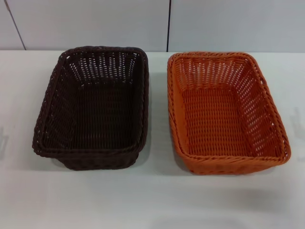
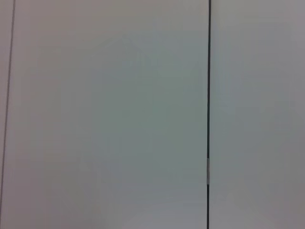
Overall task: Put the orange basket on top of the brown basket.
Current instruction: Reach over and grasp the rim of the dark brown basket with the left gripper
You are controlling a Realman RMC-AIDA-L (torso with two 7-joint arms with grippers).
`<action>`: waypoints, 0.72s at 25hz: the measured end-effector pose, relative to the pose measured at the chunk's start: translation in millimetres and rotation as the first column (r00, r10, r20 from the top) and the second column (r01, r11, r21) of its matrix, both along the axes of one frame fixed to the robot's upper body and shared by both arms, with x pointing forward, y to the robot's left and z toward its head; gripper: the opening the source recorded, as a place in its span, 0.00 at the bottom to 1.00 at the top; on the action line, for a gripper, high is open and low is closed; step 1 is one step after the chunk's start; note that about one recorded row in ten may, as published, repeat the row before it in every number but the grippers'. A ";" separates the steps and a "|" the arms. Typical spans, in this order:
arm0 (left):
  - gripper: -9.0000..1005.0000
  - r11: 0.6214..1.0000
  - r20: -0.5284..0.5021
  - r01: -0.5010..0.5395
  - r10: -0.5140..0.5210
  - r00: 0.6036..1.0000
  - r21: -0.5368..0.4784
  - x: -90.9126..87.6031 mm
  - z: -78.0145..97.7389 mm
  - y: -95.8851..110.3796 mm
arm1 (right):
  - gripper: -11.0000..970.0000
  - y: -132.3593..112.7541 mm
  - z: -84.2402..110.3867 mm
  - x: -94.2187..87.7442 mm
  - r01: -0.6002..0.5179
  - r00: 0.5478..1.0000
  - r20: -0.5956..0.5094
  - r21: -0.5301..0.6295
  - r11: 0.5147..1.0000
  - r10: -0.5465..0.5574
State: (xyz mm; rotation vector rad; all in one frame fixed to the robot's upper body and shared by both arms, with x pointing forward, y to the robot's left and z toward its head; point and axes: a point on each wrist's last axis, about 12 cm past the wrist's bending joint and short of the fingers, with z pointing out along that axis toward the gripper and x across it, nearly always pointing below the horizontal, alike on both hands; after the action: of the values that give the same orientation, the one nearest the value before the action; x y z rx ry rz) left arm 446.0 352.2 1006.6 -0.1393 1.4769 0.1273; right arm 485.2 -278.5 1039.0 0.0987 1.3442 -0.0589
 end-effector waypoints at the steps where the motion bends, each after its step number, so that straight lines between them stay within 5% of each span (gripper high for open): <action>1: 0.79 1.000 -0.003 -0.002 0.002 1.000 0.000 -0.8 -0.5 0.4 | 0.78 0.0 -0.1 0.0 0.000 1.000 -0.001 0.000 1.000 0.000; 18: 0.79 1.000 -0.010 0.001 -0.001 1.000 0.006 1.7 -0.7 1.4 | 0.77 1.1 -2.0 -1.0 -0.002 1.000 -0.011 0.001 1.000 0.002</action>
State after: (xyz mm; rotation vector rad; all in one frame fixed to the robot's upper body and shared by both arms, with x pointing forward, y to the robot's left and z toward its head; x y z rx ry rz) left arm 447.8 353.6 1005.9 -0.1329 1.4867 0.1320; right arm 484.2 -277.4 1036.9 0.0982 1.3556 -0.0569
